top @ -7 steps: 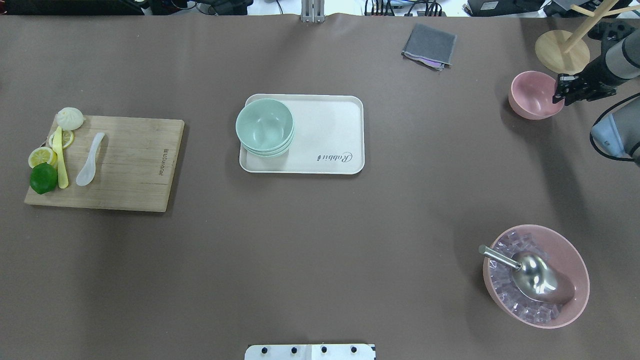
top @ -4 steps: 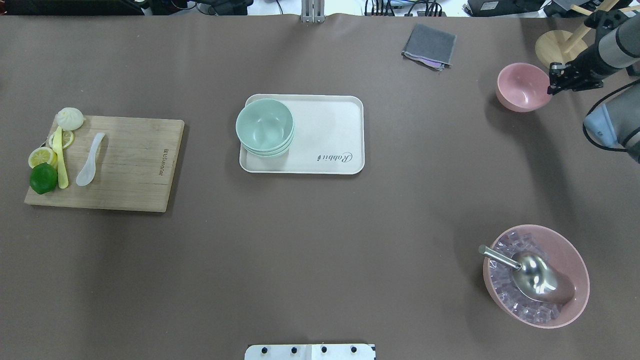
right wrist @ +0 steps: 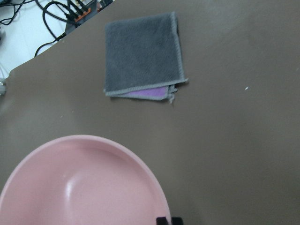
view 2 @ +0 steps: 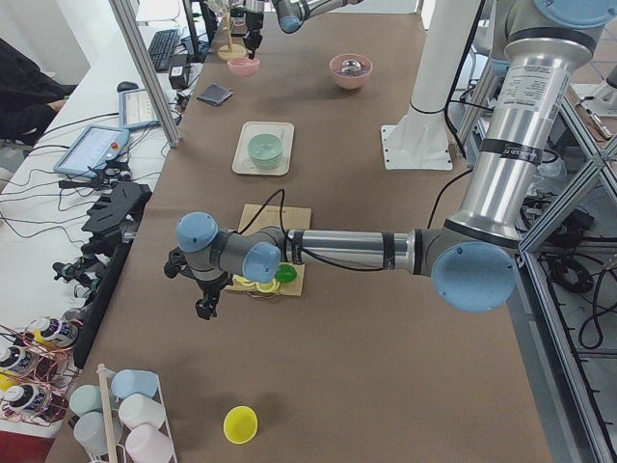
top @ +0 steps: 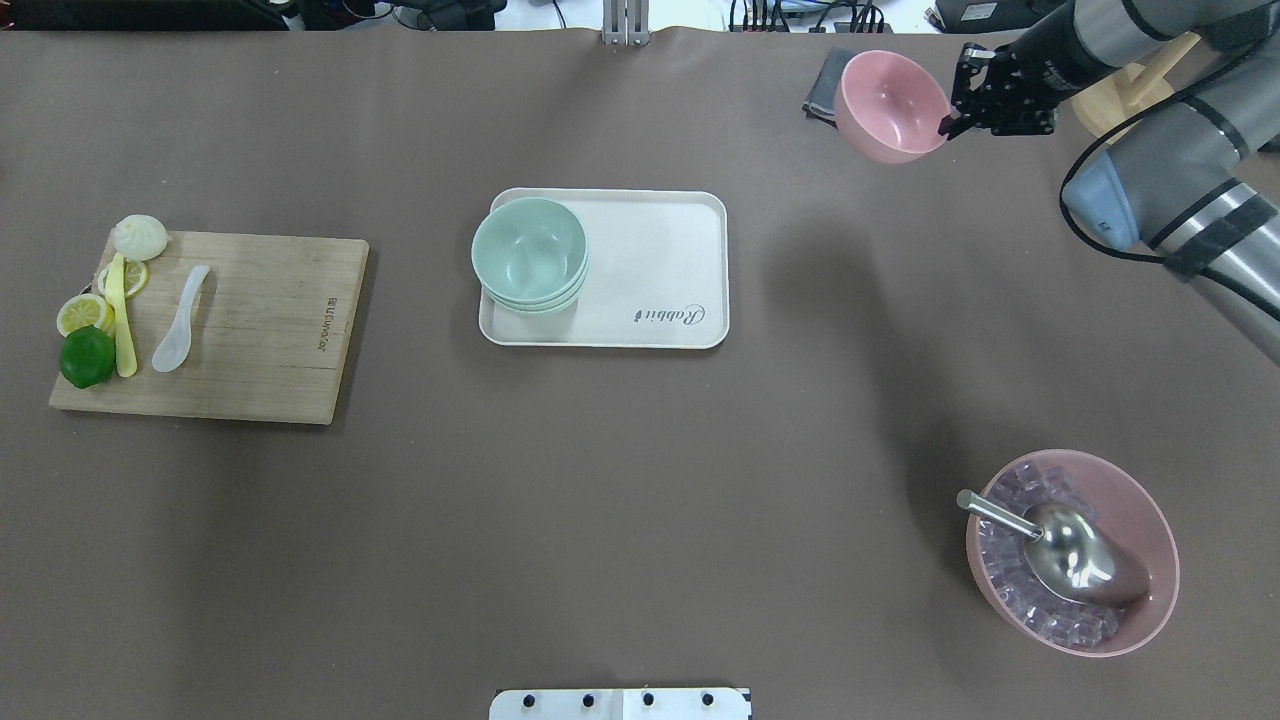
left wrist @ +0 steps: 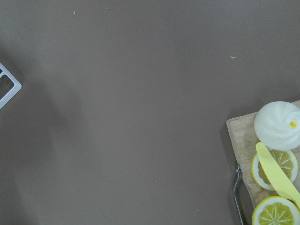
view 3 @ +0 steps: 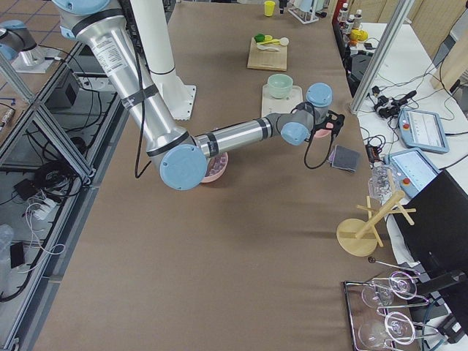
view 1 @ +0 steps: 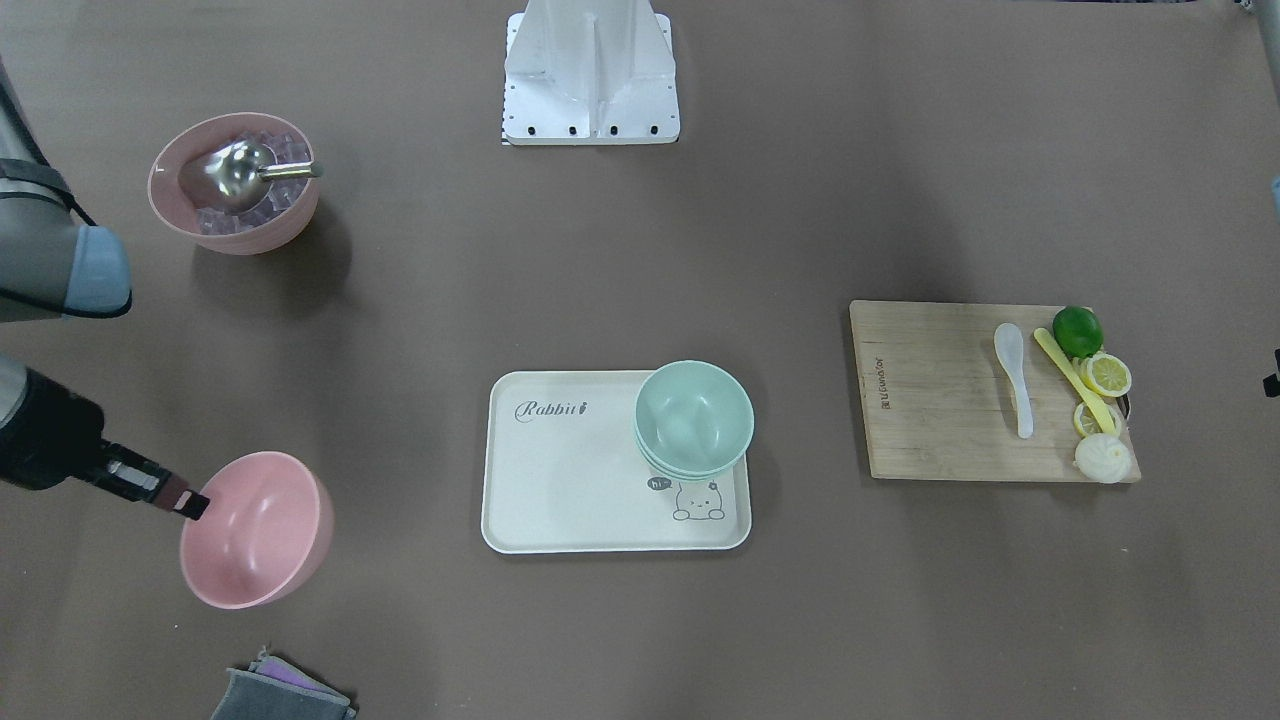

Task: Stack pink bowl on green and place spoon
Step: 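Lift the pink bowl with the right gripper while left gripper reaches toward spoon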

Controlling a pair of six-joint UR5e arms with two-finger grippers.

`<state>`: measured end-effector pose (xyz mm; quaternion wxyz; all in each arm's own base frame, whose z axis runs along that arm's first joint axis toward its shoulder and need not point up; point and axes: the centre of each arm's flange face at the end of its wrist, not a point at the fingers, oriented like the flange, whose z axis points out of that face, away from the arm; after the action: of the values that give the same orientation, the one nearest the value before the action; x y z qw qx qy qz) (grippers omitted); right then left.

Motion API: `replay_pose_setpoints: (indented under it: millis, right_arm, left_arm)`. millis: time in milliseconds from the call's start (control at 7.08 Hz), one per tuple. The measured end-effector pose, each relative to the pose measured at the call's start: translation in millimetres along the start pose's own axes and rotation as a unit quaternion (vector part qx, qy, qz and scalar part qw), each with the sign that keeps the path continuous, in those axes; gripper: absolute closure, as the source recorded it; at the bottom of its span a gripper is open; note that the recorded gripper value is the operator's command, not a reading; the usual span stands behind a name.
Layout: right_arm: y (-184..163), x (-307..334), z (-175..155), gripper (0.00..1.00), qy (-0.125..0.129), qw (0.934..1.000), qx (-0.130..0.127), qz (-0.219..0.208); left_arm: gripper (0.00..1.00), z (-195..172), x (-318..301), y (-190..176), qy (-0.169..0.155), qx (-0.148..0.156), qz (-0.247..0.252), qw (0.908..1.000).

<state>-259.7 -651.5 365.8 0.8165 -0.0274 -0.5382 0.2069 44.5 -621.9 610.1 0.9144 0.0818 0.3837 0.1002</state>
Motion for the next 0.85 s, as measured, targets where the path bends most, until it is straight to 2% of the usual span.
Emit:
replay_pose_setpoints:
  millis: [141,424,847]
  right_arm:
    - [25,-20,4,1.0,-0.01,0.9999,-0.005,0.002]
    - [68,-50,20,1.0,-0.02,0.9998,0.003,0.005]
    - [100,-86,32,1.0,-0.033,0.9994,0.01,0.009]
  left_arm:
    - [0.03,8,40,-20,0.007,-0.002,-0.031,0.9995]
    - [0.04,37,131,-40,0.022,-0.02,-0.066,0.9974]
    - [0.17,85,204,-30,0.014,-0.041,-0.068,0.9968]
